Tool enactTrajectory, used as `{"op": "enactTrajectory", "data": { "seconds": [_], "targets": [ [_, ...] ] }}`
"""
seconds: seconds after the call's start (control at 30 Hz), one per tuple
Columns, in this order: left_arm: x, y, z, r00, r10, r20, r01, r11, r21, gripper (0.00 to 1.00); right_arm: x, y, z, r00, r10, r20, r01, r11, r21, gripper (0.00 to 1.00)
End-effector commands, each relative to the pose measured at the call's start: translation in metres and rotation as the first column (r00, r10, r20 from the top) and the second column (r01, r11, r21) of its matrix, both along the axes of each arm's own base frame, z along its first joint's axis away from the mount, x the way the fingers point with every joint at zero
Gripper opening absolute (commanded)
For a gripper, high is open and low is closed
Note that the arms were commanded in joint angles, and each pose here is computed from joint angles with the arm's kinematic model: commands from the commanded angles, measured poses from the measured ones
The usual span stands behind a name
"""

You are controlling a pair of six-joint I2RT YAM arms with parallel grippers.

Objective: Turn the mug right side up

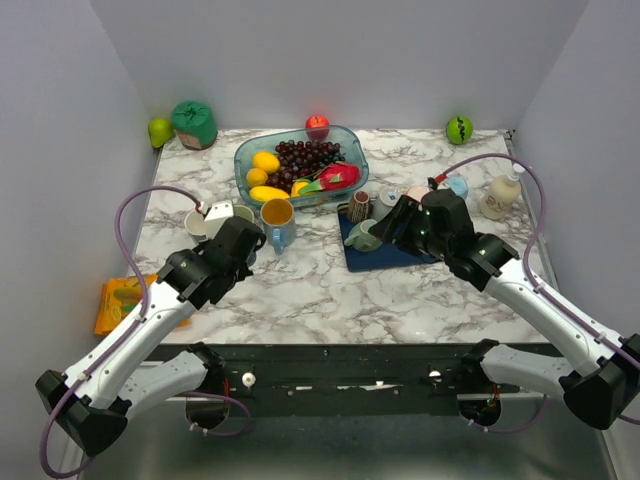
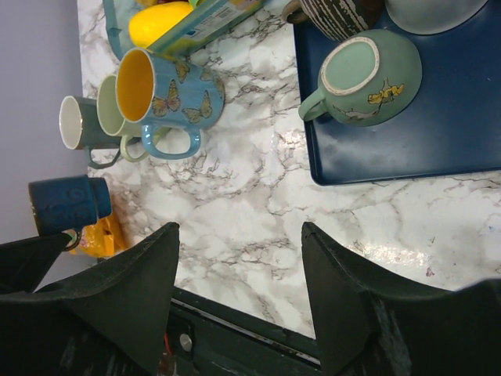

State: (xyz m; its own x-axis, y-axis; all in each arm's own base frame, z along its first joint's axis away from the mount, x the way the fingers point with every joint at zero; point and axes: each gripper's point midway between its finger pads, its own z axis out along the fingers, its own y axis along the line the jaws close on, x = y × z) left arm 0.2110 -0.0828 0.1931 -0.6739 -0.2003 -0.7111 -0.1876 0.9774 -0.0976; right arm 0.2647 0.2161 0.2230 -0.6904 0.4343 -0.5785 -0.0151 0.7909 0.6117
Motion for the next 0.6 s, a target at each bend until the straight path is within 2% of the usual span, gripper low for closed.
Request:
{"op": "enactTrajectory", "data": {
  "seconds": [0.0,0.27,0.47,0.57],
  "targets": [
    [-0.004,0.033,-0.016,0.987,0.161,0.003,-0.16,0.98,0.121,0.0,0.004,-0.002,0.002,1.0,-0.001,0.006,0.002,0.999,-0.04,0.71],
    [-0.003,0.046,-0.056,0.965,0.26,-0.04,-0.247,0.948,0.198,0.0,0.007,0.0,-0.014,0.999,0.015,-0.036,-0.019,0.995,-0.095,0.72],
    [0.006,0.055,-0.087,0.945,0.319,-0.069,-0.304,0.938,0.17,0.0,0.008,0.001,-0.025,0.998,0.02,-0.059,-0.027,0.992,-0.119,0.72],
    [0.014,0.063,-0.088,0.937,0.345,-0.057,-0.331,0.928,0.173,0.0,0.008,0.0,-0.031,0.997,0.015,-0.072,-0.024,0.991,-0.128,0.72]
  ]
}}
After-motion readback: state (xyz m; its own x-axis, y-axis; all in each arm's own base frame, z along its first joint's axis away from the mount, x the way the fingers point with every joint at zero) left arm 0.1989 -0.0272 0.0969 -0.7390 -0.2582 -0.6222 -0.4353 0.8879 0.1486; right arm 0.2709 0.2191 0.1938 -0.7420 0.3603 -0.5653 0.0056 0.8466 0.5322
